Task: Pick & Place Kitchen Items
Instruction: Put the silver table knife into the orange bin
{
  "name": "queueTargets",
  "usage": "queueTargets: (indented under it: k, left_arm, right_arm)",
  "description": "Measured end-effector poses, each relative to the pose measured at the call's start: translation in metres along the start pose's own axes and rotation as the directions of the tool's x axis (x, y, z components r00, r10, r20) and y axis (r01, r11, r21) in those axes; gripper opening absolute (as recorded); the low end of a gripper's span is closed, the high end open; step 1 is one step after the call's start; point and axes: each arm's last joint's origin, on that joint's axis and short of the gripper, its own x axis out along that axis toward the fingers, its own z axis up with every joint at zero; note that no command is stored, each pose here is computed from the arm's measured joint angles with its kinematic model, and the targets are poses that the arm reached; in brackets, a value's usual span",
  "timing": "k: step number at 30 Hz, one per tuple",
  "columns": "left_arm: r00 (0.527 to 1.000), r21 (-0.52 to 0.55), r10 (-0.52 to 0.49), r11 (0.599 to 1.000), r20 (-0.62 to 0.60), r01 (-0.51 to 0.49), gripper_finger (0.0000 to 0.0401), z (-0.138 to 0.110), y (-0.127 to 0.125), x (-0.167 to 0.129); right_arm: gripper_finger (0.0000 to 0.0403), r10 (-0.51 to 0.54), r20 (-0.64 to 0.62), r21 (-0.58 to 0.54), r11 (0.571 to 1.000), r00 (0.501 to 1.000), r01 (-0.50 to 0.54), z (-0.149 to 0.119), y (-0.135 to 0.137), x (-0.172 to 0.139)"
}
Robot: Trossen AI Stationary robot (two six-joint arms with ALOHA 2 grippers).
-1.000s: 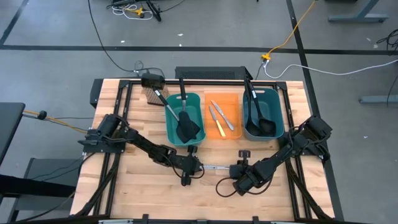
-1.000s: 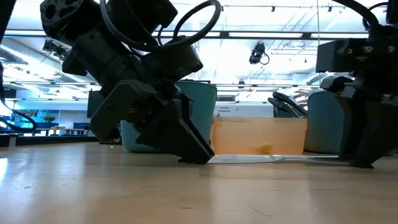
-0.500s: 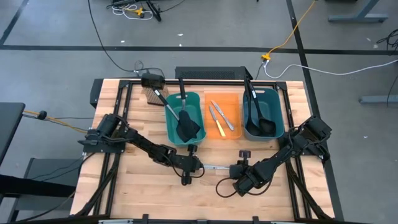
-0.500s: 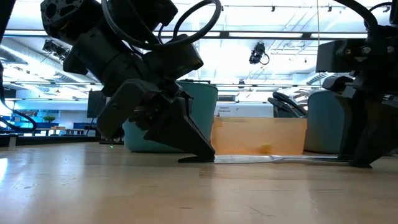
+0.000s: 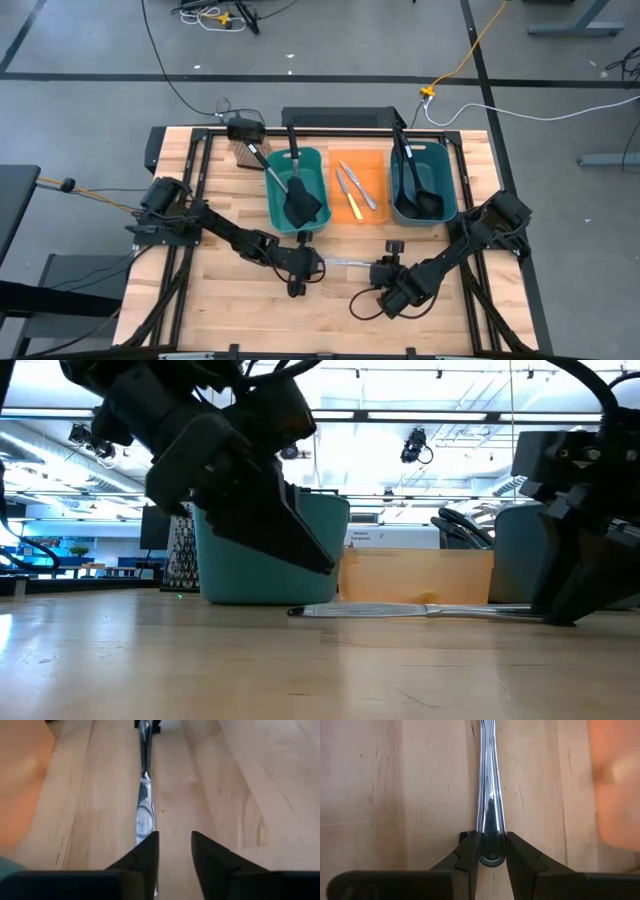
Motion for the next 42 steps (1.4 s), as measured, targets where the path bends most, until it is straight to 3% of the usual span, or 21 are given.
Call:
queueTargets:
  k: [7,14,26,34,42]
  left_arm:
    - [0.999,-0.028,0.024,0.999,-0.041,-0.025,0.0182,-0.004,0.006,0.003]
    - [0.998,-0.086,0.034,0.996,-0.058,-0.039,0.0215,-0.004,0.019,0.006]
    - [0.995,-0.145,0.004,0.989,-0.104,-0.019,0.0205,-0.008,0.025,0.007]
    - [0.989,-0.142,0.065,0.986,-0.135,-0.084,0.0197,-0.020,0.025,0.020]
    - [0.992,-0.143,0.060,0.987,-0.113,-0.076,0.0195,-0.023,0.019,0.025]
  right_arm:
    - [0.0082,-0.045,0.019,-0.037,0.998,0.999,0.046,-0.004,0.007,0.003]
    - [0.0081,-0.069,0.042,-0.065,0.995,0.997,0.072,-0.006,0.009,0.002]
    - [0.0081,-0.101,0.051,-0.068,0.992,0.994,0.105,-0.008,0.008,0.003]
    - [0.0080,-0.105,0.071,-0.113,0.987,0.992,0.113,-0.008,0.010,0.003]
    - [0.0078,-0.097,0.096,-0.100,0.989,0.991,0.106,-0.006,0.013,0.003]
